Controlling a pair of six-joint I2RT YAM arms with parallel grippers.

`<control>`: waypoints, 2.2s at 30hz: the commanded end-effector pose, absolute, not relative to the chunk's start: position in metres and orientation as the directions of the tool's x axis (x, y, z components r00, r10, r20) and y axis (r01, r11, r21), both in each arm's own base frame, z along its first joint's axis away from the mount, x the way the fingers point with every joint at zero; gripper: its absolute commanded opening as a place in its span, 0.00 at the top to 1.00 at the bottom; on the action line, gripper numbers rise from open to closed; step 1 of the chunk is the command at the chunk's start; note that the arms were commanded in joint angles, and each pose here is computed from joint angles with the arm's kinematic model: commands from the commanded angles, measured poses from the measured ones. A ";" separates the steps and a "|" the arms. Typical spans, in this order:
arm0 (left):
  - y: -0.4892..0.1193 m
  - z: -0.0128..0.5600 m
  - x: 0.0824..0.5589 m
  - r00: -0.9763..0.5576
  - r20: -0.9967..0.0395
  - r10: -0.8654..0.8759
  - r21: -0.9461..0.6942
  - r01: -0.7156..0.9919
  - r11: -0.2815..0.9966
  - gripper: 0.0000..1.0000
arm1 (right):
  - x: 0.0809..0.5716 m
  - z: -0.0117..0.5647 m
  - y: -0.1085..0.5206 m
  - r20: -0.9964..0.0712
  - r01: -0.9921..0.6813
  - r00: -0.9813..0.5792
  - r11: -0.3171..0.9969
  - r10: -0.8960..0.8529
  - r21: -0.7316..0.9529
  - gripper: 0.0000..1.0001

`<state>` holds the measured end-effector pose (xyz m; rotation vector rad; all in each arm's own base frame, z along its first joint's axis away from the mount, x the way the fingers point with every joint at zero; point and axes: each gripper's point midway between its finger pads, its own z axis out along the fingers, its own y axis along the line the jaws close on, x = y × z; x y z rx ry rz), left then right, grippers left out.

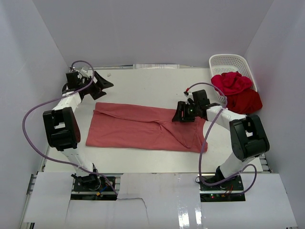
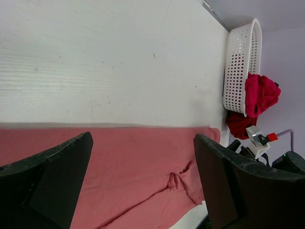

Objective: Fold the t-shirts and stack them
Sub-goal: Fold the other side of the tshirt into a rectangle

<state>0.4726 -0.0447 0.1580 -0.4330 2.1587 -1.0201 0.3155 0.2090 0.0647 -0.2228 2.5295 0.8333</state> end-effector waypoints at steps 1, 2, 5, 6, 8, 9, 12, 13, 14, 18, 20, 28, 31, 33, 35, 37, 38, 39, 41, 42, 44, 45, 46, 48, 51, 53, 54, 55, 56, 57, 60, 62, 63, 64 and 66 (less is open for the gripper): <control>-0.056 0.158 0.472 -0.737 -0.434 -0.518 -0.794 0.040 0.607 0.02 | 0.330 0.073 0.228 -0.519 -0.368 -0.854 0.733 -0.024 0.572 0.37; -0.059 0.152 0.471 -0.747 -0.422 -0.513 -0.797 0.037 0.603 0.02 | 0.332 0.072 0.231 -0.521 -0.374 -0.853 0.722 -0.021 0.583 0.37; -0.064 0.144 0.468 -0.765 -0.407 -0.499 -0.798 0.033 0.601 0.02 | 0.332 0.064 0.238 -0.508 -0.381 -0.861 0.690 -0.022 0.615 0.37; -0.064 0.140 0.468 -0.770 -0.399 -0.497 -0.799 0.027 0.600 0.02 | 0.332 0.063 0.240 -0.502 -0.377 -0.864 0.682 -0.015 0.627 0.37; -0.065 0.136 0.467 -0.777 -0.393 -0.491 -0.799 0.024 0.601 0.02 | 0.330 0.058 0.242 -0.488 -0.370 -0.872 0.673 -0.014 0.641 0.39; -0.065 0.134 0.467 -0.781 -0.389 -0.489 -0.799 0.022 0.601 0.02 | 0.330 0.057 0.243 -0.487 -0.369 -0.874 0.668 -0.012 0.646 0.40; -0.066 0.130 0.467 -0.785 -0.382 -0.488 -0.797 0.012 0.604 0.02 | 0.325 0.058 0.244 -0.482 -0.369 -0.876 0.656 -0.009 0.658 0.54; -0.065 0.130 0.466 -0.785 -0.381 -0.489 -0.796 0.010 0.605 0.02 | 0.323 0.061 0.244 -0.486 -0.371 -0.874 0.654 -0.006 0.660 0.62; -0.066 0.130 0.467 -0.784 -0.383 -0.488 -0.795 0.011 0.606 0.02 | 0.321 0.060 0.242 -0.484 -0.368 -0.875 0.656 -0.005 0.659 0.66; -0.069 0.129 0.467 -0.787 -0.383 -0.483 -0.793 0.012 0.609 0.02 | 0.316 0.069 0.240 -0.490 -0.373 -0.872 0.653 -0.003 0.660 0.90; -0.071 0.128 0.467 -0.790 -0.382 -0.479 -0.793 0.014 0.609 0.02 | 0.313 0.071 0.241 -0.487 -0.374 -0.873 0.645 -0.003 0.666 0.91; -0.072 0.127 0.467 -0.793 -0.379 -0.477 -0.791 0.010 0.612 0.02 | 0.285 0.089 0.247 -0.450 -0.366 -0.893 0.572 0.006 0.734 0.92; -0.073 0.126 0.467 -0.794 -0.375 -0.477 -0.791 0.006 0.611 0.02 | 0.270 0.091 0.252 -0.421 -0.354 -0.907 0.543 -0.001 0.761 0.92; -0.074 0.125 0.467 -0.797 -0.372 -0.476 -0.792 0.006 0.610 0.02 | 0.261 0.088 0.255 -0.389 -0.335 -0.921 0.530 -0.011 0.779 0.92; -0.074 0.125 0.467 -0.797 -0.371 -0.476 -0.793 0.005 0.609 0.02 | 0.251 0.084 0.258 -0.359 -0.326 -0.933 0.511 -0.036 0.795 0.92; -0.074 0.124 0.468 -0.799 -0.368 -0.476 -0.793 0.003 0.609 0.02 | 0.242 0.080 0.263 -0.341 -0.324 -0.938 0.491 -0.057 0.809 0.92; -0.073 0.124 0.468 -0.798 -0.369 -0.477 -0.792 0.001 0.610 0.02 | 0.238 0.078 0.264 -0.330 -0.319 -0.942 0.481 -0.065 0.816 0.92; -0.074 0.124 0.468 -0.798 -0.370 -0.475 -0.792 0.003 0.611 0.02 | 0.235 0.076 0.267 -0.322 -0.319 -0.944 0.466 -0.076 0.825 0.92; -0.074 0.124 0.468 -0.799 -0.369 -0.475 -0.792 0.002 0.611 0.02 | 0.227 0.073 0.273 -0.296 -0.313 -0.949 0.434 -0.109 0.845 0.87; -0.074 0.123 0.468 -0.800 -0.366 -0.475 -0.791 -0.001 0.612 0.02 | 0.224 0.076 0.275 -0.295 -0.321 -0.947 0.405 -0.126 0.856 0.78; -0.073 0.123 0.469 -0.799 -0.367 -0.477 -0.791 -0.003 0.612 0.02 | 0.225 0.079 0.279 -0.297 -0.328 -0.945 0.387 -0.138 0.862 0.61; -0.074 0.123 0.468 -0.800 -0.367 -0.475 -0.790 -0.002 0.613 0.02 | 0.224 0.085 0.281 -0.306 -0.340 -0.940 0.361 -0.148 0.869 0.45; -0.074 0.124 0.469 -0.799 -0.369 -0.475 -0.790 0.001 0.613 0.02 | 0.226 0.090 0.283 -0.320 -0.352 -0.936 0.345 -0.149 0.870 0.39; -0.073 0.125 0.469 -0.800 -0.371 -0.473 -0.788 0.001 0.616 0.02 | 0.237 0.107 0.287 -0.368 -0.390 -0.921 0.329 -0.131 0.860 0.33; -0.073 0.129 0.469 -0.799 -0.376 -0.469 -0.787 0.009 0.617 0.02 | 0.264 0.132 0.290 -0.466 -0.461 -0.882 0.353 -0.078 0.814 0.33; -0.074 0.132 0.469 -0.799 -0.380 -0.465 -0.786 0.013 0.618 0.02 | 0.273 0.147 0.291 -0.505 -0.492 -0.861 0.348 -0.061 0.798 0.34; -0.073 0.132 0.469 -0.798 -0.381 -0.466 -0.785 0.013 0.620 0.02 | 0.280 0.158 0.293 -0.536 -0.518 -0.843 0.349 -0.050 0.781 0.34; -0.074 0.133 0.469 -0.798 -0.385 -0.463 -0.783 0.017 0.622 0.02 | 0.281 0.159 0.290 -0.536 -0.516 -0.842 0.373 -0.057 0.771 0.34; -0.074 0.135 0.469 -0.798 -0.386 -0.463 -0.783 0.019 0.622 0.02 | 0.284 0.165 0.289 -0.560 -0.537 -0.826 0.384 -0.058 0.751 0.34; -0.073 0.135 0.469 -0.798 -0.387 -0.463 -0.783 0.020 0.622 0.02 | 0.289 0.166 0.288 -0.588 -0.557 -0.807 0.404 -0.056 0.726 0.34; -0.074 0.135 0.468 -0.800 -0.385 -0.461 -0.785 0.021 0.620 0.02 | 0.295 0.158 0.282 -0.611 -0.569 -0.789 0.457 -0.068 0.684 0.34; -0.075 0.135 0.468 -0.801 -0.385 -0.459 -0.785 0.023 0.619 0.02 | 0.296 0.137 0.278 -0.585 -0.546 -0.807 0.486 -0.084 0.682 0.34; -0.076 0.135 0.467 -0.803 -0.383 -0.457 -0.786 0.023 0.618 0.02 | 0.295 0.128 0.277 -0.576 -0.542 -0.812 0.490 -0.095 0.683 0.34; -0.077 0.135 0.467 -0.803 -0.384 -0.456 -0.786 0.025 0.618 0.02 | 0.293 0.117 0.276 -0.554 -0.526 -0.826 0.495 -0.103 0.692 0.35; -0.077 0.135 0.467 -0.803 -0.385 -0.455 -0.785 0.025 0.619 0.02 | 0.284 0.095 0.278 -0.508 -0.495 -0.854 0.471 -0.111 0.730 0.37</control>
